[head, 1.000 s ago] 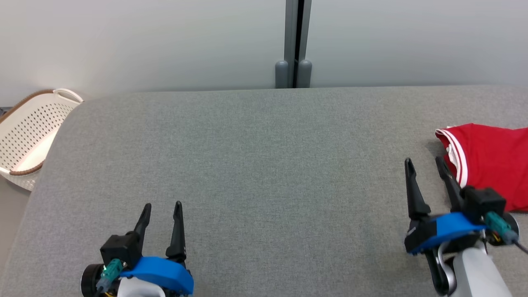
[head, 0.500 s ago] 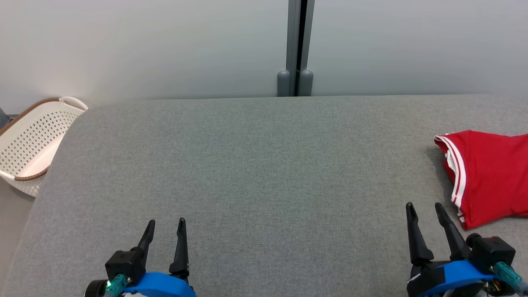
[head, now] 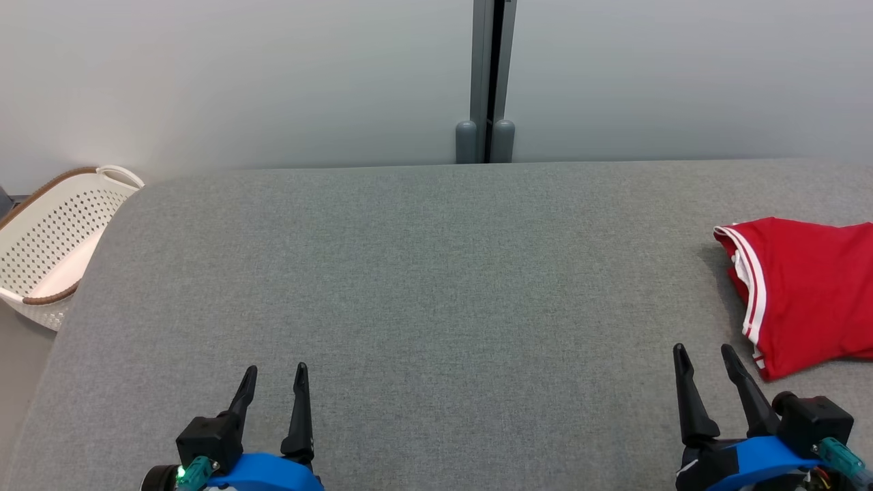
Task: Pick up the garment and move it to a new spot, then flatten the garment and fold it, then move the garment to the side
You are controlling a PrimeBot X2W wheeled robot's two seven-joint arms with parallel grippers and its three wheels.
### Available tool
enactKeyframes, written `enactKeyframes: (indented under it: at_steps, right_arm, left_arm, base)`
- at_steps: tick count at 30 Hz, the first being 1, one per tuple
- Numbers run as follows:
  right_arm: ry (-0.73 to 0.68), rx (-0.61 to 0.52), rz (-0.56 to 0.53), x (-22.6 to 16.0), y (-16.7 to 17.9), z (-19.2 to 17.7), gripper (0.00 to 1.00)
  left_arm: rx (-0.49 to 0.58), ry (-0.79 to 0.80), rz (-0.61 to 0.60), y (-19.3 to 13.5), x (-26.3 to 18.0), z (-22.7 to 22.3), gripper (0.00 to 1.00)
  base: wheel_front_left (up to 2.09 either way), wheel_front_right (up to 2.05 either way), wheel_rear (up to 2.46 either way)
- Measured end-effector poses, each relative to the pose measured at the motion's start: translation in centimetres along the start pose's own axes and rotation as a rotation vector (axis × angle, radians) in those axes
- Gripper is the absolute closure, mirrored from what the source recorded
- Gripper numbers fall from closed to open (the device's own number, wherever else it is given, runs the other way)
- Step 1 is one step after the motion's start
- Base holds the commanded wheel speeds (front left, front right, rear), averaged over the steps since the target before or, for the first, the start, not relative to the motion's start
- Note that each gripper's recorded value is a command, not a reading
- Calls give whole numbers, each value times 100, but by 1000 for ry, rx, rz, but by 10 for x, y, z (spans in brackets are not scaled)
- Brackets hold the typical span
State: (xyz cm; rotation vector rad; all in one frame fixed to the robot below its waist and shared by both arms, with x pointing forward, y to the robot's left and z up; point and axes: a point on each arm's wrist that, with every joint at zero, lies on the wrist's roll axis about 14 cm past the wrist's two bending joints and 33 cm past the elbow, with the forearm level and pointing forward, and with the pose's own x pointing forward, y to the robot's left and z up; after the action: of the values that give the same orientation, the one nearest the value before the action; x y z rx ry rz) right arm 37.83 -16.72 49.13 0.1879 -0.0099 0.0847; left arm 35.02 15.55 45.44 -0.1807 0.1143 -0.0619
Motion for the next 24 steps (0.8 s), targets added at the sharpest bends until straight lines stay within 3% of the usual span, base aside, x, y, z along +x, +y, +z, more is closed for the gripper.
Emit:
enactKeyframes:
  at_steps: [6, 7, 13, 24]
  right_arm:
    - [5, 0, 2, -2, 1, -1, 0]
    - [5, 0, 2, -2, 1, -1, 100]
    - [71, 17, -14, -9, -2, -21, 100]
    - [84, 212, -70, -10, -11, -23, 100]
  left_arm:
    - [-4, 4, 0, -1, -1, -1, 0]
    - [-5, 4, -2, -1, -1, -1, 100]
    - [-23, 89, 18, 0, -15, -29, 100]
    - [-221, 117, 77, 12, -12, -29, 100]
  base:
    - [0, 0, 0]
    - [0, 0, 0]
    - [0, 0, 0]
    - [0, 0, 0]
